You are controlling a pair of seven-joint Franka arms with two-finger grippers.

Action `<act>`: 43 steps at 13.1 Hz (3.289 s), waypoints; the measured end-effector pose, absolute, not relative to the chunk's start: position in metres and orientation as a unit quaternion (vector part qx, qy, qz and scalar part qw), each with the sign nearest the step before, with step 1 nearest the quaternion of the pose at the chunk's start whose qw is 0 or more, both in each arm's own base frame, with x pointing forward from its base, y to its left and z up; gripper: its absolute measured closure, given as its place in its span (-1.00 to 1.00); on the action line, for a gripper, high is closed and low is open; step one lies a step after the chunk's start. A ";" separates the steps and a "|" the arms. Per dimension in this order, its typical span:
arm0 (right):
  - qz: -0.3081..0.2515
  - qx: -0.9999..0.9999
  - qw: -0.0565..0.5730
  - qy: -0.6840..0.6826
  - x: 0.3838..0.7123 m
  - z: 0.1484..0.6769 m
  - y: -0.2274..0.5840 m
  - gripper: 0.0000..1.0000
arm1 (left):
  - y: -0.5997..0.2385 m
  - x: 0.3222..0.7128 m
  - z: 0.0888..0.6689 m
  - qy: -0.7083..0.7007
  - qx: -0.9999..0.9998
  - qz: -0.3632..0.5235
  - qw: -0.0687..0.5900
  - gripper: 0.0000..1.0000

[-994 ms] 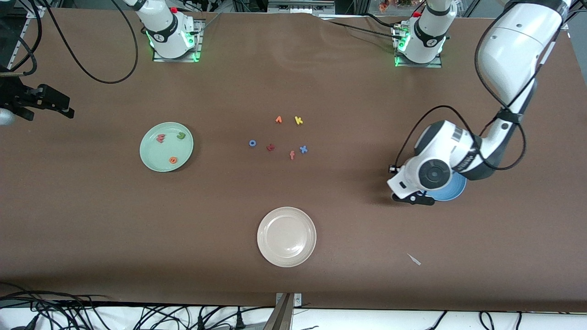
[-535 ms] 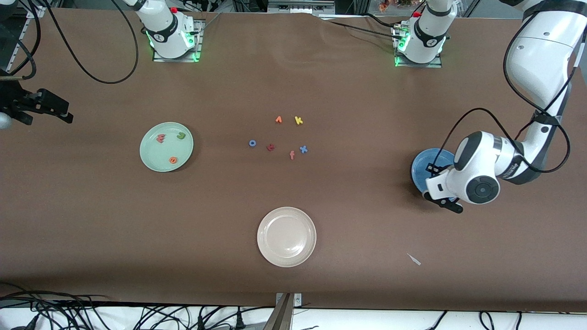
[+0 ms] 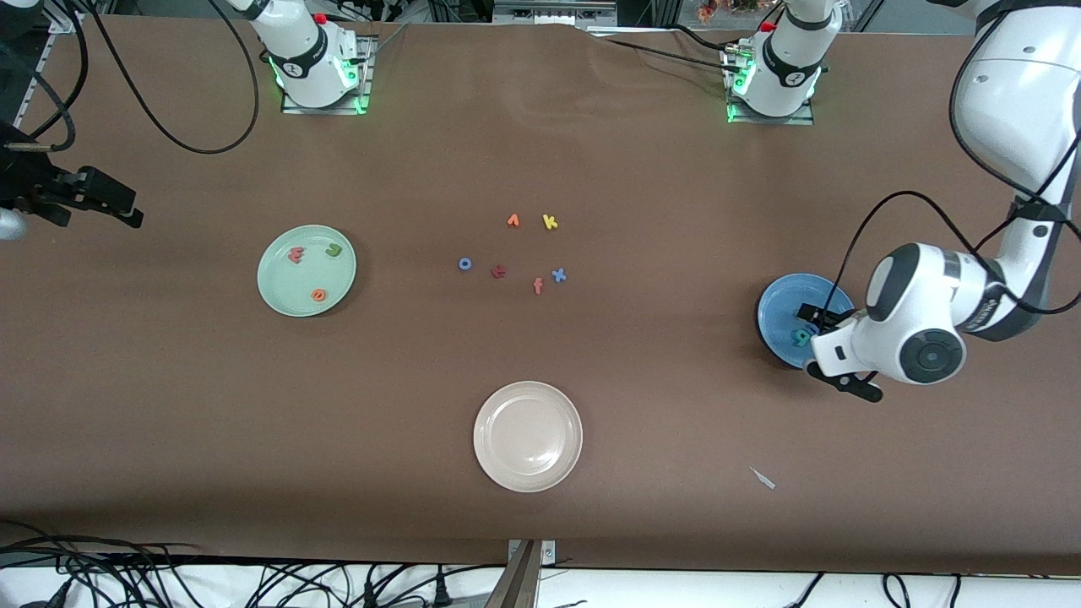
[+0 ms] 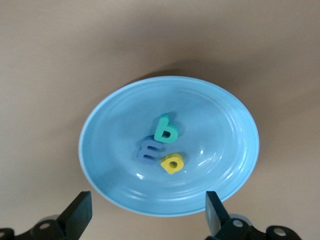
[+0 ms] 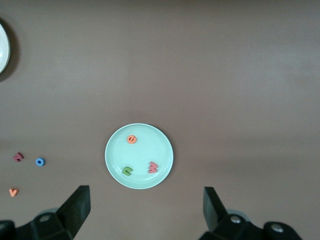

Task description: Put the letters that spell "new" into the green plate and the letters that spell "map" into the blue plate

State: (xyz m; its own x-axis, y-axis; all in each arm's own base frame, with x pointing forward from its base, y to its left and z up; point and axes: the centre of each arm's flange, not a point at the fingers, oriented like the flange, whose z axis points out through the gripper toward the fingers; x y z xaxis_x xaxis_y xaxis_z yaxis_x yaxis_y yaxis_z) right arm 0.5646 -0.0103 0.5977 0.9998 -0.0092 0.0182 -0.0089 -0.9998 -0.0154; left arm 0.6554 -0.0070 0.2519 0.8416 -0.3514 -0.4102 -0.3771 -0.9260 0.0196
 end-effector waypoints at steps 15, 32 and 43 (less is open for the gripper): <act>-0.009 -1.000 0.006 -0.023 0.555 0.598 -0.007 -1.00 | 0.064 0.617 0.427 0.066 -0.993 0.080 0.055 -1.00; 0.020 -0.999 0.009 -0.033 0.574 0.595 0.003 -1.00 | 0.000 0.538 0.586 0.072 -0.997 0.036 0.012 -1.00; 0.025 -0.999 0.009 -0.024 0.573 0.593 -0.007 -1.00 | 0.002 0.534 0.586 0.070 -0.996 0.059 0.009 -1.00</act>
